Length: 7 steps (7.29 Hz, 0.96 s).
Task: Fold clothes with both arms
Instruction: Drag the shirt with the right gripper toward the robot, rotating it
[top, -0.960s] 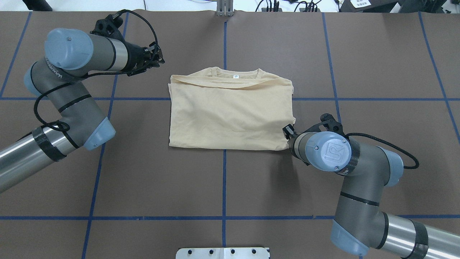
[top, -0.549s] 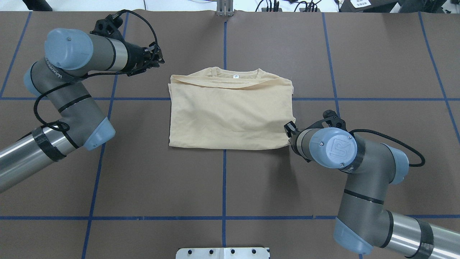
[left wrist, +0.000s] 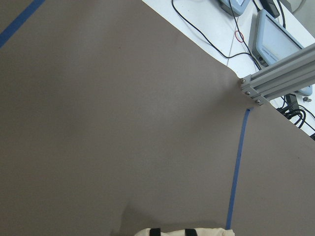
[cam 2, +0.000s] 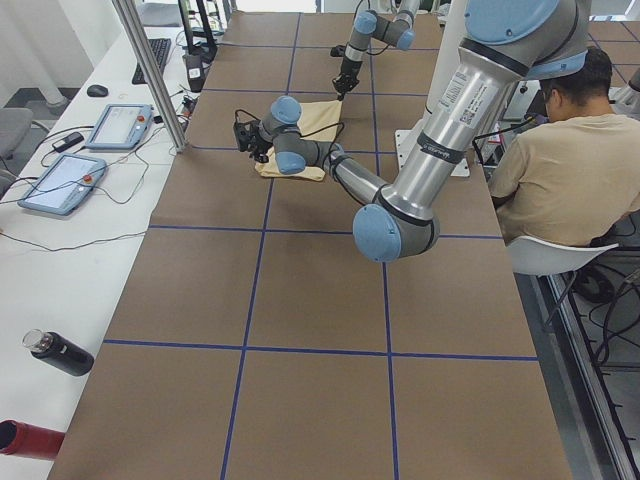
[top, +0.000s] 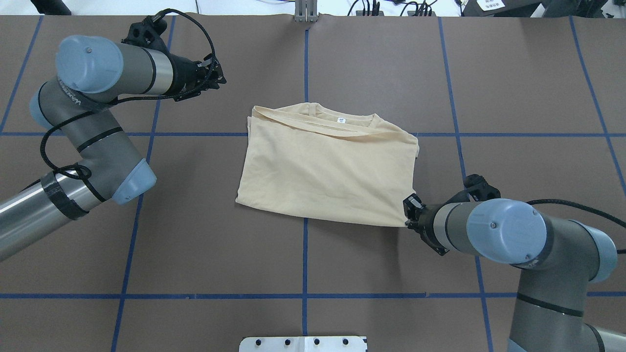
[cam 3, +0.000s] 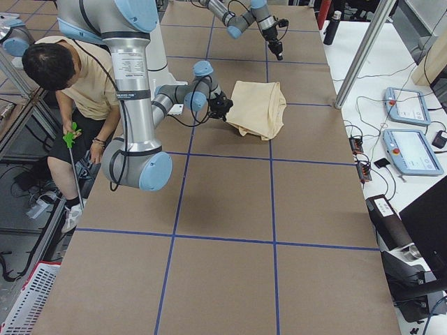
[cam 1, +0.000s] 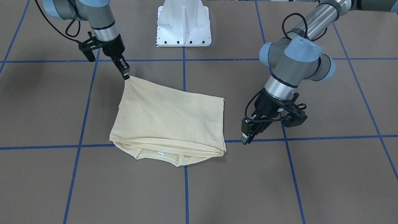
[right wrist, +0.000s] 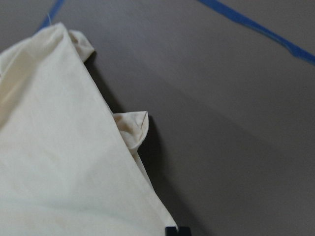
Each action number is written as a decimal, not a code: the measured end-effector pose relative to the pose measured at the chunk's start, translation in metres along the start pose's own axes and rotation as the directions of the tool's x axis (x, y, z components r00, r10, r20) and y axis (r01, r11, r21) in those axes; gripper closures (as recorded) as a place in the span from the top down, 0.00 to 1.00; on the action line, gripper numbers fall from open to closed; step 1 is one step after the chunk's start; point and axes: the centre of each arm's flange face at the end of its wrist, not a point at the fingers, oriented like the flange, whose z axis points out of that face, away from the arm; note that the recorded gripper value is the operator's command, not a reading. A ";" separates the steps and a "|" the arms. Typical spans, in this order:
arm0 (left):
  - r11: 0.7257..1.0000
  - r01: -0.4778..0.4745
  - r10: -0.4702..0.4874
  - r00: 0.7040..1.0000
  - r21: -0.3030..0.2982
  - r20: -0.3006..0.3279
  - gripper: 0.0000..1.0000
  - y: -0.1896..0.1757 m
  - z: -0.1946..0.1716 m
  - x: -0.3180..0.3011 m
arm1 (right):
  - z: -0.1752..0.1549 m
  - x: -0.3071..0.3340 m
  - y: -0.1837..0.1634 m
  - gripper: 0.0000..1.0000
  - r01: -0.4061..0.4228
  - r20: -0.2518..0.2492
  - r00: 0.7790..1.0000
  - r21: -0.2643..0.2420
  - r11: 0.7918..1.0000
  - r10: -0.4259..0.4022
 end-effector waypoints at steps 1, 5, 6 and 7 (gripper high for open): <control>1.000 0.000 0.000 1.000 -0.002 -0.006 0.29 0.001 -0.003 0.002 | -0.002 0.028 0.031 0.00 0.041 -0.047 0.998 -0.060 0.997 -0.043; 0.997 0.009 -0.011 1.000 -0.081 -0.023 0.34 0.023 -0.033 0.010 | -0.009 0.113 0.130 1.00 0.114 -0.131 0.981 -0.191 0.975 -0.141; 0.994 0.023 -0.024 1.000 -0.108 -0.002 0.39 0.039 -0.034 0.008 | -0.020 0.115 0.132 1.00 0.114 -0.112 0.984 -0.192 0.975 -0.137; 0.989 0.043 -0.040 0.999 -0.142 0.027 0.42 0.064 -0.028 0.003 | -0.041 0.108 0.119 1.00 0.100 -0.082 0.990 -0.190 0.977 -0.117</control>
